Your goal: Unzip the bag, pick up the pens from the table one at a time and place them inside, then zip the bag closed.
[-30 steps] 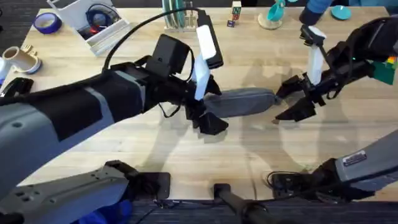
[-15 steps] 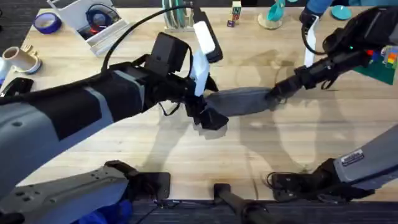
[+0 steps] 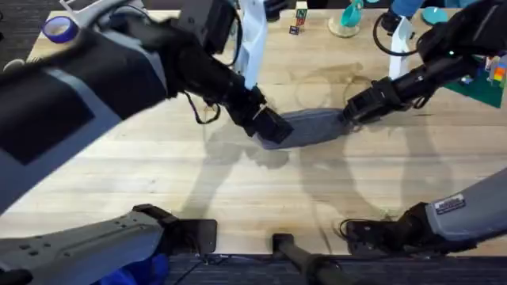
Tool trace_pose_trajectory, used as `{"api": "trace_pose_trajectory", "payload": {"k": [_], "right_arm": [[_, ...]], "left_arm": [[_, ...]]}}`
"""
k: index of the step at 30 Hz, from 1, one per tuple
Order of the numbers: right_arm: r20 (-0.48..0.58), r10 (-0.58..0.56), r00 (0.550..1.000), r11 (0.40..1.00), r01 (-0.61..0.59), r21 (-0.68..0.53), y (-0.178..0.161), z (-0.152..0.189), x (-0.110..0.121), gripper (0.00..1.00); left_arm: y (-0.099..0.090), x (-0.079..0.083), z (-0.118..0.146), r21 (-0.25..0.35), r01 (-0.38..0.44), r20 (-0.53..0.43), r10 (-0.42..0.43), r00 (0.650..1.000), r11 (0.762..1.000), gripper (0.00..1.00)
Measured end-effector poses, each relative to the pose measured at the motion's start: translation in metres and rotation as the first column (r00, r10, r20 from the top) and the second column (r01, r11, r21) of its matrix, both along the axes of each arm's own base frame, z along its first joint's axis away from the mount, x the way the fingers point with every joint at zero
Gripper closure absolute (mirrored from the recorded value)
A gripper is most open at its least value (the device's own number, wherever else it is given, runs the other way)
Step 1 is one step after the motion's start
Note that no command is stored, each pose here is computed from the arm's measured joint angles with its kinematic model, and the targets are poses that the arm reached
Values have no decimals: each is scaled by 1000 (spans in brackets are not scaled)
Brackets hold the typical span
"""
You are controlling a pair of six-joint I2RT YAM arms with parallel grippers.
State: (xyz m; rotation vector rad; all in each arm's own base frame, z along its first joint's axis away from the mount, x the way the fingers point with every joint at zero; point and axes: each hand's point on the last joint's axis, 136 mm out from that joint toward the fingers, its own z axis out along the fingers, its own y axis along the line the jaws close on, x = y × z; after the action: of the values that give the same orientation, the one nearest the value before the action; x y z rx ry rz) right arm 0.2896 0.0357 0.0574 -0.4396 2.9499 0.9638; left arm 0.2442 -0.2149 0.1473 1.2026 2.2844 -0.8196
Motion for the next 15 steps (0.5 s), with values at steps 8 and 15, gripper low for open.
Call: {"api": "trace_pose_trajectory", "payload": {"k": [8,15], "right_arm": [[-11,-27,1000,986,25,-167,-9,32,-21,5],[53,-24,998,978,34,-207,5,75,-44,5]], "left_arm": [[14,-7,25,81,-33,-32,35,999,996,6],[36,-26,77,71,-97,79,91,993,993,6]]}}
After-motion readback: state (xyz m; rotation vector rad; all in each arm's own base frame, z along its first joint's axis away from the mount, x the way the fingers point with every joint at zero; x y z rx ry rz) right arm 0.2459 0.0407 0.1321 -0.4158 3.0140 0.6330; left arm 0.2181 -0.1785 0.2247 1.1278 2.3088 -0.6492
